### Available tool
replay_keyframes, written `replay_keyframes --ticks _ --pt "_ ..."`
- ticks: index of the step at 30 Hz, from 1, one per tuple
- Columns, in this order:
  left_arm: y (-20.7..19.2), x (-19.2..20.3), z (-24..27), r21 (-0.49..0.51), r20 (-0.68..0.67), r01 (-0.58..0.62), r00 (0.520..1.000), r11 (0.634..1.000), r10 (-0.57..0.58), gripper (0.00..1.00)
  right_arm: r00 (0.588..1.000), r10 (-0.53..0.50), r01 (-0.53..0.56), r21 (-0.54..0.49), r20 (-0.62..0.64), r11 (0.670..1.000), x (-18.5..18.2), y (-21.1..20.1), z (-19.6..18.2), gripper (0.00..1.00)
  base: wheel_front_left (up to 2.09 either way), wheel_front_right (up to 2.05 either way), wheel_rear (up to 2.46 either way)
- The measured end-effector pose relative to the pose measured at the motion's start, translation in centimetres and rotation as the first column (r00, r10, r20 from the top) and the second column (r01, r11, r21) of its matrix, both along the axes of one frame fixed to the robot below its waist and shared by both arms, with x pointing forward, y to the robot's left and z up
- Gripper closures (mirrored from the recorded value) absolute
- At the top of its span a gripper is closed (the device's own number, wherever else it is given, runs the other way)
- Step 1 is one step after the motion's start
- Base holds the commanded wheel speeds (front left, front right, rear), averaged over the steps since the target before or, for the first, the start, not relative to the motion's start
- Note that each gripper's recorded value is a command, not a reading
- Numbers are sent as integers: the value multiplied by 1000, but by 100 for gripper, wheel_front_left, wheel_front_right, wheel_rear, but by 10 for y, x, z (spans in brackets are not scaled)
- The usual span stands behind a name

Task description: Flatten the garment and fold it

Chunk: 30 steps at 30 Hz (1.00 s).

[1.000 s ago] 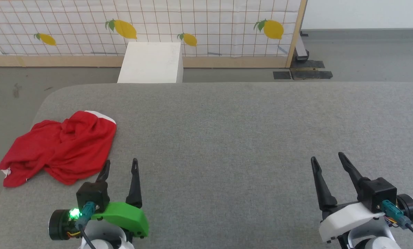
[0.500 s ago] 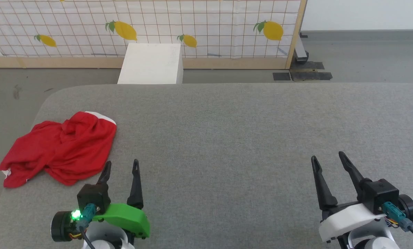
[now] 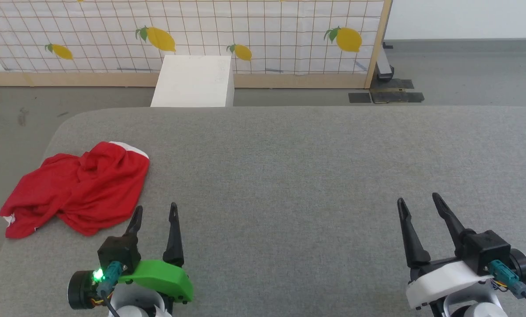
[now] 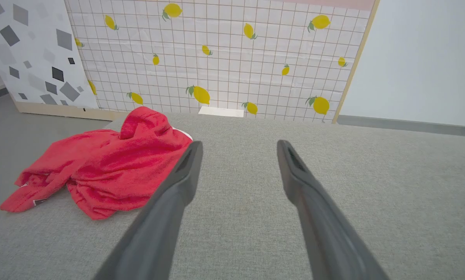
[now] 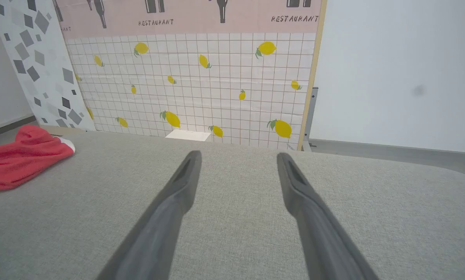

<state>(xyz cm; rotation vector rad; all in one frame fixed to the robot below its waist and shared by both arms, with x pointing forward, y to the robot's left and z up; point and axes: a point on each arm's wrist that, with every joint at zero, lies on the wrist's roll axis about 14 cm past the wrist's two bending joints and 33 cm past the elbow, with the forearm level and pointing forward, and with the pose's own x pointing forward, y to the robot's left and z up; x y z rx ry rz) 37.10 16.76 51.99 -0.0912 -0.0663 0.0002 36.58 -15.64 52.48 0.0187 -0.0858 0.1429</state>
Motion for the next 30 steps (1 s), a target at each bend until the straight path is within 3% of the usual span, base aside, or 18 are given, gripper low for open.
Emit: replay_keyframes --ticks 30 --pt "0 -1 0 -23 36 -6 999 1000 6 0 999 -1 -1 40 46 999 0 0 4 0 0 0 0"
